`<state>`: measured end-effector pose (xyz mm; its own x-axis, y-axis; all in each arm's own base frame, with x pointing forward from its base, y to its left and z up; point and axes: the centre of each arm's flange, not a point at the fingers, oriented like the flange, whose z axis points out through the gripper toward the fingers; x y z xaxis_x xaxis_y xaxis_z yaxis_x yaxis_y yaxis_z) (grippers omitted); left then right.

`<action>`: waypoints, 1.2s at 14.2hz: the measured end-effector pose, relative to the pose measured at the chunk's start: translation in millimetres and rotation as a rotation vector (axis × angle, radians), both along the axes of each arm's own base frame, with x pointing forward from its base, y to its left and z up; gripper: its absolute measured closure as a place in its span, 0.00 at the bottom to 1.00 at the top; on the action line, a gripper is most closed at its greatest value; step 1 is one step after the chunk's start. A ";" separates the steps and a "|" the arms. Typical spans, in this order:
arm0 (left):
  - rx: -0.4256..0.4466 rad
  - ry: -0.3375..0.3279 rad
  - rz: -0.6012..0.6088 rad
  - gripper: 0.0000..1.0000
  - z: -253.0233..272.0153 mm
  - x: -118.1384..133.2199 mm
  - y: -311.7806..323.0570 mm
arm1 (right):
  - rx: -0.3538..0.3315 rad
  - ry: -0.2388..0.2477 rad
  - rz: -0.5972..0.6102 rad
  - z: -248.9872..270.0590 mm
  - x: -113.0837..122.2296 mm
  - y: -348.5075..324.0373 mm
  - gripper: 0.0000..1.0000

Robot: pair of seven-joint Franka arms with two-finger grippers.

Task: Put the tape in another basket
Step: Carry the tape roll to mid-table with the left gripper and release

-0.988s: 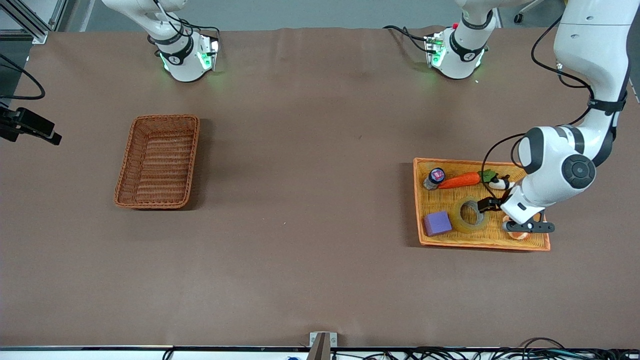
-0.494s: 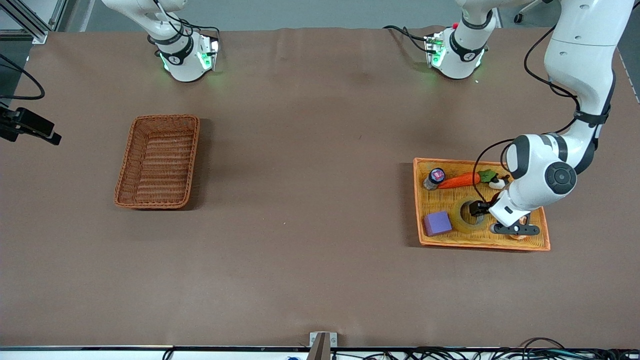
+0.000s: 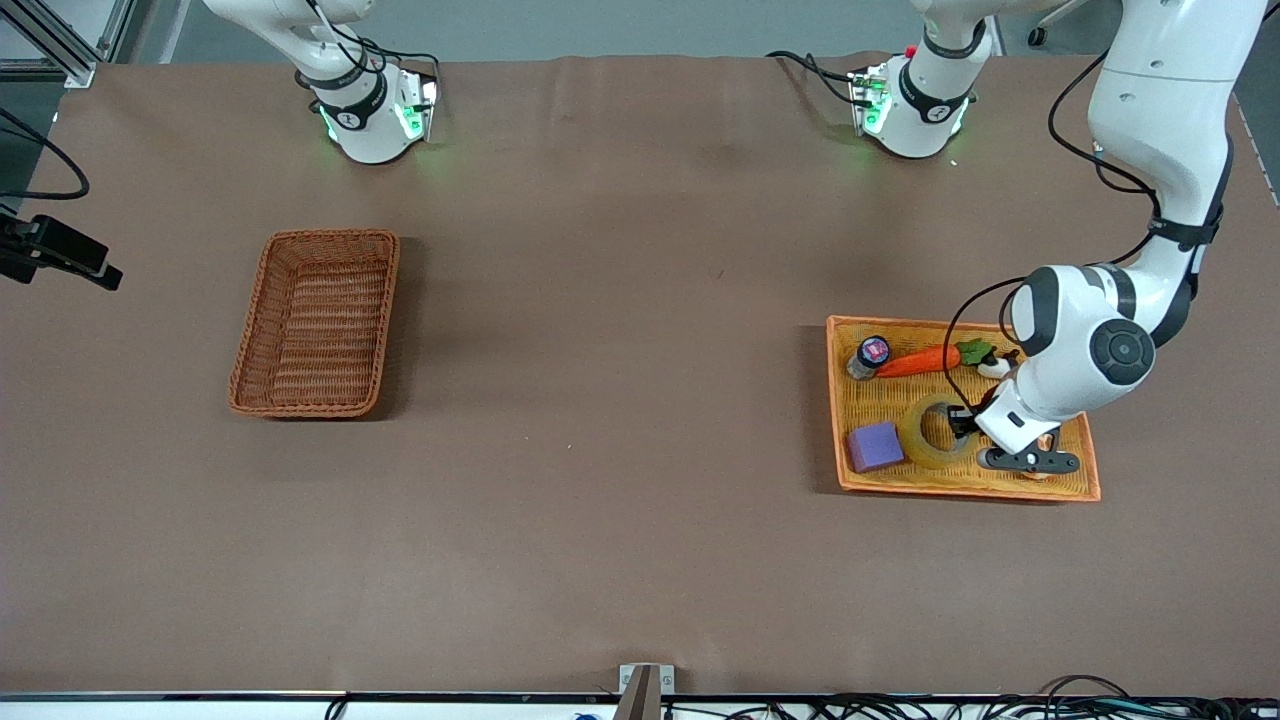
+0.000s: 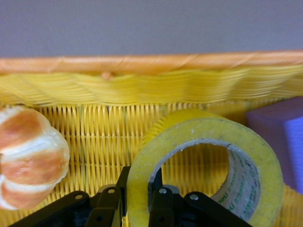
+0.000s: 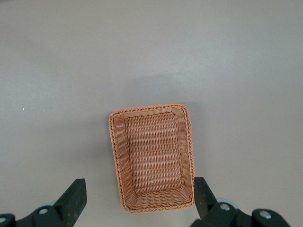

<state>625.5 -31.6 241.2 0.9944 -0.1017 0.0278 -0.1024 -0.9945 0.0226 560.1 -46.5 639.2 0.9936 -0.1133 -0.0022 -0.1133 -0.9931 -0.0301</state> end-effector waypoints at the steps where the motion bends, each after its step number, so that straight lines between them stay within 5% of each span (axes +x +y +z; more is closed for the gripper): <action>1: -0.002 0.015 -0.016 0.79 19.6 2.8 -9.8 | 0.000 0.000 0.000 0.0 0.0 -0.1 0.00; 7: -0.016 0.097 0.014 0.79 124.0 -6.8 -106.0 | 0.000 0.000 -0.001 0.0 0.0 -0.4 0.00; 13: -0.062 0.128 0.192 0.79 113.1 -37.2 -281.6 | 0.000 0.000 -0.001 0.1 -0.1 -0.8 0.00; 17: -0.019 0.122 0.266 0.79 65.2 -81.7 -419.6 | 0.000 0.000 -0.002 0.1 -0.1 -1.2 0.00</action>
